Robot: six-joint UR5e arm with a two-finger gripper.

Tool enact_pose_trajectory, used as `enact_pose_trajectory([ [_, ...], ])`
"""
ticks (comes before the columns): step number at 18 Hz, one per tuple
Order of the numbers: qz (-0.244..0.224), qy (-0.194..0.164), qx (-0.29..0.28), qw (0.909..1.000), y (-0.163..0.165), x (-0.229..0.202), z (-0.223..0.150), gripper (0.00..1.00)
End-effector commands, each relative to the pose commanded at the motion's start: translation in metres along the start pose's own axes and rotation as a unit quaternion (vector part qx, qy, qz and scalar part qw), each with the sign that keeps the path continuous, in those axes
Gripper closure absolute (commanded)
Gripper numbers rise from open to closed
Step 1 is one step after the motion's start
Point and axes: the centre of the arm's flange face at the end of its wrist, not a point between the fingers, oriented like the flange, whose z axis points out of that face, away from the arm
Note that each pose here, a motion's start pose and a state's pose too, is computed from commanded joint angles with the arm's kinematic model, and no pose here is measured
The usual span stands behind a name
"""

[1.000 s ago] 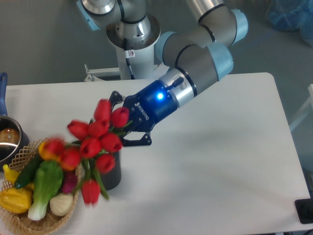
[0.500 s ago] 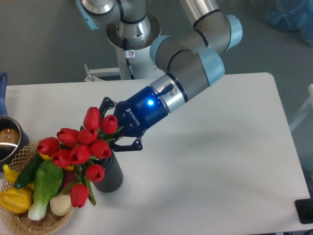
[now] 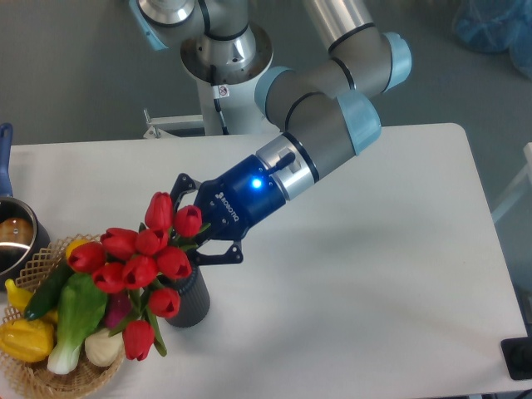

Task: Insert the flowers into the vase
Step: 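Push the tulips further down into the vase with the gripper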

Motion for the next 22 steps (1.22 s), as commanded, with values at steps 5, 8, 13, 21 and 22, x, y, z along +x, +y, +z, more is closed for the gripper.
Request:
enact_pose_trajectory([
  [5, -0.003, -0.008, -0.048, 0.9988, 0.052, -0.006, 0.021, 0.81],
  [8, -0.003, -0.006, -0.052, 0.9986, 0.061, -0.001, 0.023, 0.77],
  [13, 0.000, -0.004, -0.054, 0.9985, 0.072, 0.000, 0.023, 0.16],
  [21, 0.004, -0.040, -0.111, 0.9930, 0.090, 0.006, 0.015, 0.00],
  [22, 0.008, -0.046, -0.118, 0.9920, 0.091, 0.006, 0.011, 0.00],
])
